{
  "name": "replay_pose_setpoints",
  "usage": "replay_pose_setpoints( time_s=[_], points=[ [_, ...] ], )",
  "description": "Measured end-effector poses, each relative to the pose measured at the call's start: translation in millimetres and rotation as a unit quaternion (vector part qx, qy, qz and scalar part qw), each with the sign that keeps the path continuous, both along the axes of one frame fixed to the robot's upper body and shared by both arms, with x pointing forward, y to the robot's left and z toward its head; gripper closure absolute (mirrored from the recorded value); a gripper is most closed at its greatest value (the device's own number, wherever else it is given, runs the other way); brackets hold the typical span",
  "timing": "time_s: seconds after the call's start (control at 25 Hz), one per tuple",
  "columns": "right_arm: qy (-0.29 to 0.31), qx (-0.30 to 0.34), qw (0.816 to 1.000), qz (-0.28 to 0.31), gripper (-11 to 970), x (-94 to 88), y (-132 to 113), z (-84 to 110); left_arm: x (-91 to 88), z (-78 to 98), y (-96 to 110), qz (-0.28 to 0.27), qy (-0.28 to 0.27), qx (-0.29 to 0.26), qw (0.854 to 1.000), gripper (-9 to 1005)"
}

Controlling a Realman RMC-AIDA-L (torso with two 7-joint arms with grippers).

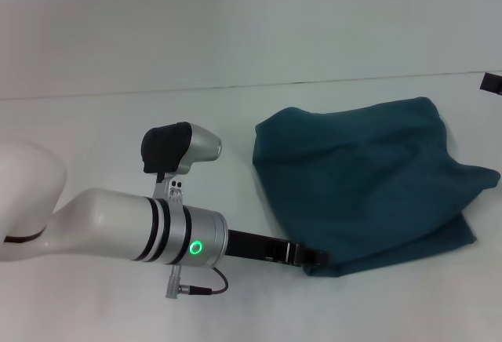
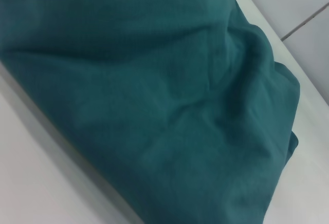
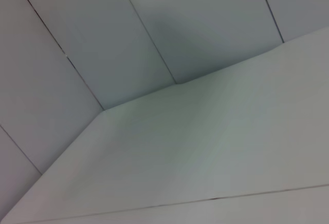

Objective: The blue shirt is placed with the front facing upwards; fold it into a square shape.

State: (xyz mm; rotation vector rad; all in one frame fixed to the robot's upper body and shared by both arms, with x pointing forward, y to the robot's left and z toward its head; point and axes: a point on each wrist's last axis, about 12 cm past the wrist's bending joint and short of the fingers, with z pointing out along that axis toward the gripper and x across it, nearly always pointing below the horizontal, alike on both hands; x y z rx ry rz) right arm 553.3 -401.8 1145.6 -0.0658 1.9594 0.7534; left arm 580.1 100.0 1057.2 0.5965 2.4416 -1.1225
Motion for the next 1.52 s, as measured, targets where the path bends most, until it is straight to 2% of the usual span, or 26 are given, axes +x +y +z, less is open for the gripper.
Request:
replay_pose_setpoints(
  time_s=[0.36, 0.76, 0.92, 1.12, 1.28, 1.52],
  points=[
    [-0.001, -0.001, 1.0, 0.0, 39, 1.5, 1, -0.7, 2.0, 2.0, -1, 0.002, -0.003, -0.001, 1.0, 759],
    [0.0, -0.001, 1.0, -0.002, 41, 3.2, 4, -2.8, 5.5, 8.5, 11, 0.011, -0.009, -0.02, 1.0, 972],
    [0.003, 0.003, 1.0, -0.001, 43, 3.7, 6, -5.4, 7.5, 11.4, 19, 0.014, -0.014, -0.023, 1.0, 976],
    [0.01, 0.012, 1.0, 0.006, 42, 7.4, 11, -10.2, 12.9, 15.9, 43, 0.037, -0.024, -0.028, 0.999, 978],
    [0.014, 0.013, 1.0, 0.018, 42, 11.1, 18, -12.8, 18.0, 20.0, 70, 0.068, -0.033, -0.036, 0.996, 978],
    [0.016, 0.007, 0.999, 0.029, 42, 20.1, 28, -12.1, 18.1, 20.9, 90, 0.085, -0.041, -0.034, 0.995, 978]
  ],
)
